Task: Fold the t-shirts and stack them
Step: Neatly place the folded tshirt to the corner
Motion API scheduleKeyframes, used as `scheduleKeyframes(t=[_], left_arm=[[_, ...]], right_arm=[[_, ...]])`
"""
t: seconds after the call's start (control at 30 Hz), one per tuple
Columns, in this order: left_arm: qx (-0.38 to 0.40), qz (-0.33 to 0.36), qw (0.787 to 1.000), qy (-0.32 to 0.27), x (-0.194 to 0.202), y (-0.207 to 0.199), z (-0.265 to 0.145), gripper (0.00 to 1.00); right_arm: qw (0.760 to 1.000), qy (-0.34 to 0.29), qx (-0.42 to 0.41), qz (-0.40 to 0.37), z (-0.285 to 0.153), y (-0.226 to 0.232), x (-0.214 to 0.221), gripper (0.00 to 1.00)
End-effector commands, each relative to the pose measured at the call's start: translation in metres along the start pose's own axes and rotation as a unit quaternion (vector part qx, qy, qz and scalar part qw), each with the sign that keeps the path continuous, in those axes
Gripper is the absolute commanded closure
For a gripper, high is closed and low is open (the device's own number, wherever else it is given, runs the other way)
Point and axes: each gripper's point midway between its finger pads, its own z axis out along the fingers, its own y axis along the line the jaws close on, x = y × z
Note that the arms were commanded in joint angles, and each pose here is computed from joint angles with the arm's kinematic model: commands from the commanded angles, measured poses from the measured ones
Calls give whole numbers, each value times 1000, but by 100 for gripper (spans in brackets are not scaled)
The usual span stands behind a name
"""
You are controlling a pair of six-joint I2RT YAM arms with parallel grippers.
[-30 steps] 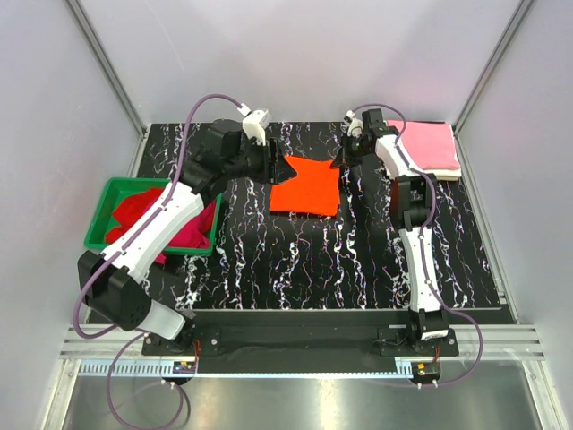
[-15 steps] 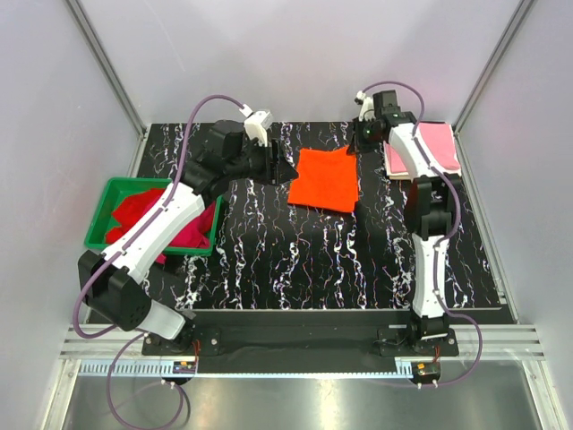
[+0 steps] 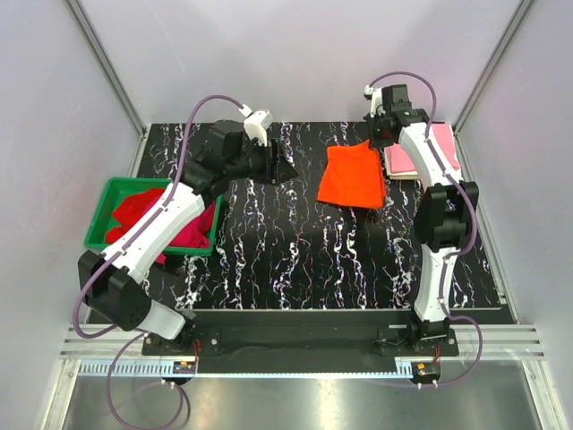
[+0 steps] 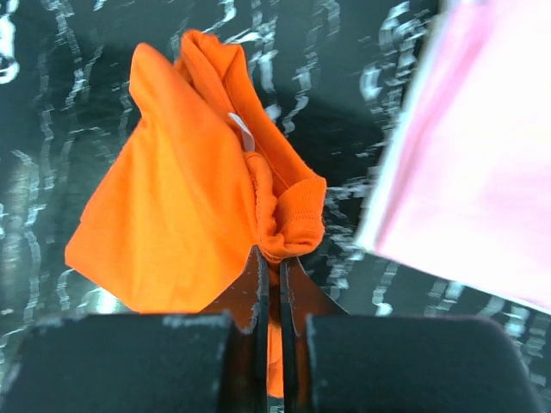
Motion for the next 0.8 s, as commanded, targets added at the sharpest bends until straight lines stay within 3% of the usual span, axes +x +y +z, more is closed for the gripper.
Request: scheduleKeyframes(t=[0.0, 0.53, 0.77], left_arm=[[26, 14, 999, -25, -12, -18, -8, 45], [26, 23, 999, -27, -12, -21, -8, 43], [31, 17, 999, -18, -8, -20, -4, 43]], right_arm=[[992, -87, 78, -47, -56, -31, -52, 100], [981, -111, 151, -47, -99, -106, -78, 100], [978, -124, 166, -35, -97, -145, -89, 100]])
